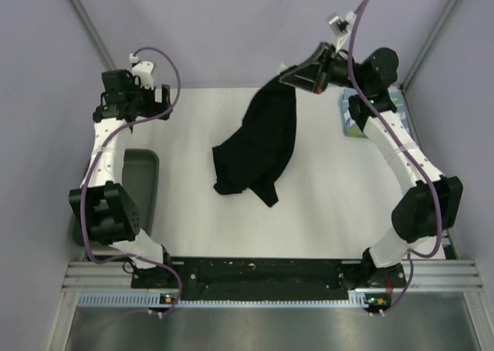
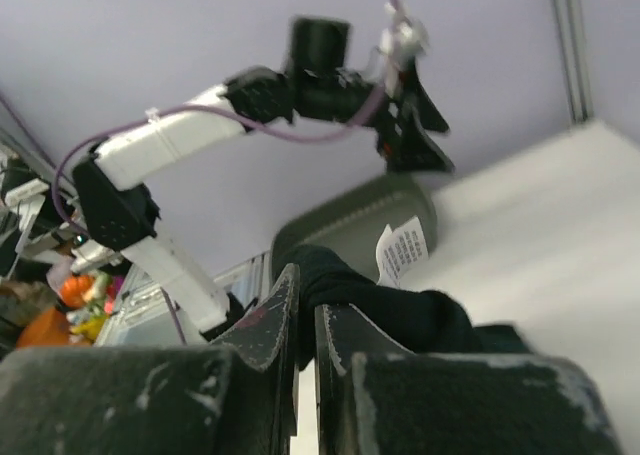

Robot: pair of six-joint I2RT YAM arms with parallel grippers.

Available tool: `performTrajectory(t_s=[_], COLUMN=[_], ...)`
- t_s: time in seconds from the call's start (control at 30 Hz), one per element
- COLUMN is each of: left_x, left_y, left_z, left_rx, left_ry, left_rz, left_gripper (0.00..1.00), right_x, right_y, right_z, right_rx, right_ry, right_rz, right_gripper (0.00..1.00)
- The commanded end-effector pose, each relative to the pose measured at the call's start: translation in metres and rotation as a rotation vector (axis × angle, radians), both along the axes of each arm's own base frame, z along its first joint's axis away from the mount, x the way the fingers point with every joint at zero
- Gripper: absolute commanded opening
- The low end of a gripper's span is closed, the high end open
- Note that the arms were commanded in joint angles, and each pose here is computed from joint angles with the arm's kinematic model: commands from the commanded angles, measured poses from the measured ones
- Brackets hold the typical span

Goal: Fold and stack the t-shirts
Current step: Flatten out the tshirt

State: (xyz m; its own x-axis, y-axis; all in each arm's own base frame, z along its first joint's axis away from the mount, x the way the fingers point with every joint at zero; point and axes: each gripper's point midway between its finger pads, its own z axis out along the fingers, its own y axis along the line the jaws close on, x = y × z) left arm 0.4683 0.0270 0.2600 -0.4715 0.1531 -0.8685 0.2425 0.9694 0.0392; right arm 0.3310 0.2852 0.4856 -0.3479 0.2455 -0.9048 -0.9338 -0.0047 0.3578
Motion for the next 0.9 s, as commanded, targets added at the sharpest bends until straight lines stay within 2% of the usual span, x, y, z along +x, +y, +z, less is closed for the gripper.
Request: performTrajectory(t_s=[0.0, 0.13, 0.2, 0.27, 0.37, 0.5, 0.57, 0.6, 0.67, 0.7, 0.8, 0.87], left_x=[-0.023, -0.055, -0.077, -0.095, -0.117, -0.127, -0.130, -0.131, -0.135, -0.138, -0.147, -0.150], left_y=[-0.062, -0.127, -0.155, -0.178, -0.202, -0.213, -0.216, -0.216, -0.217, -0.217, -0.219, -0.218], left_z=[0.002, -0.034, -0.056, -0.075, -0.108, -0.143, -0.154, -0.161, -0.175, -0.182, -0.199, -0.205], left_rx=[0.025, 0.109, 0.134, 0.156, 0.231, 0.317, 0.336, 0.350, 0.377, 0.386, 0.411, 0.425], left_ry=[-0.009, 0.078, 0.154, 0.215, 0.274, 0.332, 0.363, 0.386, 0.428, 0.448, 0.487, 0.499], left_rz=[-0.213, -0.414, -0.516, -0.592, -0.682, -0.707, -0.711, -0.710, -0.713, -0.717, -0.735, -0.737], left_gripper=[0.98, 0.97, 0.93, 0.90, 0.89, 0.93, 0.93, 0.94, 0.94, 0.94, 0.94, 0.94], right_x=[0.014, 0.042, 0.054, 0.067, 0.080, 0.100, 0.108, 0.113, 0.121, 0.124, 0.125, 0.119], right_y=[-0.057, -0.116, -0.144, -0.169, -0.206, -0.265, -0.284, -0.293, -0.311, -0.320, -0.323, -0.310], right_z=[-0.077, -0.158, -0.210, -0.247, -0.278, -0.302, -0.309, -0.310, -0.319, -0.317, -0.307, -0.296], right_rx=[-0.038, -0.090, -0.221, -0.385, -0.514, -0.607, -0.676, -0.707, -0.782, -0.812, -0.839, -0.853], right_ry=[0.212, 0.347, 0.465, 0.483, 0.535, 0.625, 0.629, 0.634, 0.665, 0.675, 0.683, 0.628], right_rz=[-0.115, -0.369, -0.529, -0.694, -0.863, -1.115, -1.196, -1.234, -1.306, -1.345, -1.363, -1.359], right_gripper=[0.00, 0.00, 0.00, 0.00, 0.00, 0.01, 0.09, 0.17, 0.52, 0.62, 0.74, 0.75])
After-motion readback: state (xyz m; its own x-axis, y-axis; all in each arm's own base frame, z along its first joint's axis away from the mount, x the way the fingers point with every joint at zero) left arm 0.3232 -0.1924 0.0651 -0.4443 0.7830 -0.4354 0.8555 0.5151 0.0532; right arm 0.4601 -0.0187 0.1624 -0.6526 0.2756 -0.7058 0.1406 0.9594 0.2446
